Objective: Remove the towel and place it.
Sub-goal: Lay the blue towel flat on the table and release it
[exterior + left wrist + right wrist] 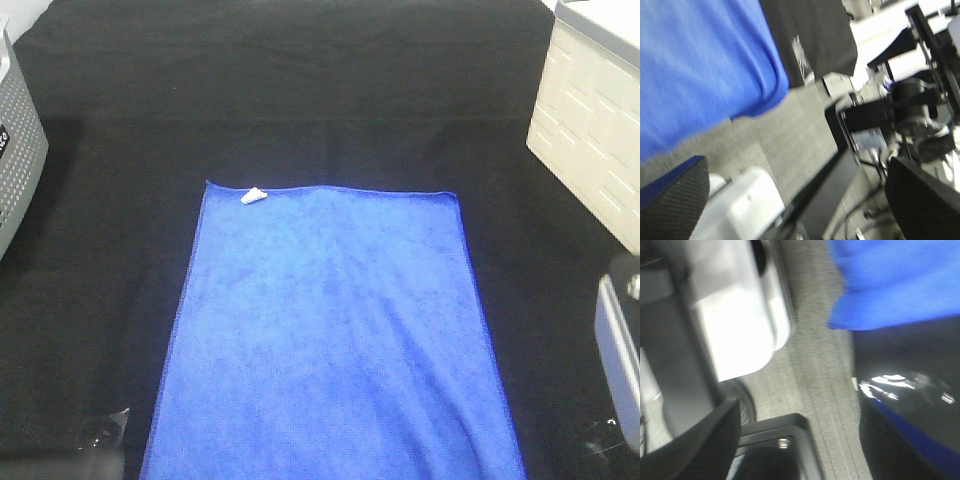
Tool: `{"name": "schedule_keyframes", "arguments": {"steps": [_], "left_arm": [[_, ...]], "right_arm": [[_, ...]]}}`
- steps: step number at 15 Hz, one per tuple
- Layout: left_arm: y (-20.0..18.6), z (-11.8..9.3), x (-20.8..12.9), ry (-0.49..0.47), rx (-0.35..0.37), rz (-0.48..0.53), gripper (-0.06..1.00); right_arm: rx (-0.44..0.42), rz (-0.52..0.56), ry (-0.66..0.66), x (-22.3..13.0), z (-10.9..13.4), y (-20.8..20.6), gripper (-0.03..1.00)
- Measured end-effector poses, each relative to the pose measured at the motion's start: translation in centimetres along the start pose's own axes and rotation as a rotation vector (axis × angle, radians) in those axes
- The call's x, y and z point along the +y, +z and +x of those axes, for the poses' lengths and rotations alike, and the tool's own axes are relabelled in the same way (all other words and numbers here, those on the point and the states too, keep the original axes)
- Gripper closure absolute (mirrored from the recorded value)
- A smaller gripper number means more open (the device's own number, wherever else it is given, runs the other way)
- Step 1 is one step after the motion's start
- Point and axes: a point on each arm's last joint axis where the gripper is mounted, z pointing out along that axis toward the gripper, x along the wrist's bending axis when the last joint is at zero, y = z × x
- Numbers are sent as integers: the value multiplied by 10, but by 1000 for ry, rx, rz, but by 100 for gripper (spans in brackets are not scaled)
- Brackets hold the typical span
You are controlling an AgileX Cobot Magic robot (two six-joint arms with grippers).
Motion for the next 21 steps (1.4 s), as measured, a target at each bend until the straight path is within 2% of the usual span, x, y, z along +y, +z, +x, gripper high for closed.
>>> {"name": "schedule_keyframes", "arguments": {"steps": [2, 4, 7, 8, 10, 12, 17, 19, 20, 21], "left_arm": [[-4, -5, 21, 60, 61, -112, 6], [-10, -5, 41, 123, 157, -243, 7], [-25, -6, 72, 231, 332, -453, 9], [-33, -8, 90, 286, 424, -545, 10], [-40, -11, 118, 350, 541, -632, 10], [-40, -9, 147, 406, 657, -664, 11], [-26, 6, 217, 529, 897, -649, 12], [-30, 6, 237, 564, 1001, -663, 12], [-39, 5, 252, 567, 1125, -668, 13], [-48, 3, 264, 568, 1269, -612, 13]], "right_arm": [[-128, -37, 127, 6, -12, -12, 31], [-269, -90, 221, 12, -24, -25, 31], [-444, -168, 262, 17, -40, -37, 31], [-507, -215, 273, 20, -45, -40, 31], [-571, -297, 303, 25, -51, -45, 31], [-627, -361, 344, 28, -56, -49, 31], [-777, -492, 492, 29, -68, -62, 31], [-802, -523, 539, 28, -70, -64, 31], [-810, -536, 560, 28, -71, -65, 31], [-814, -544, 574, 28, -71, -66, 31]]}}
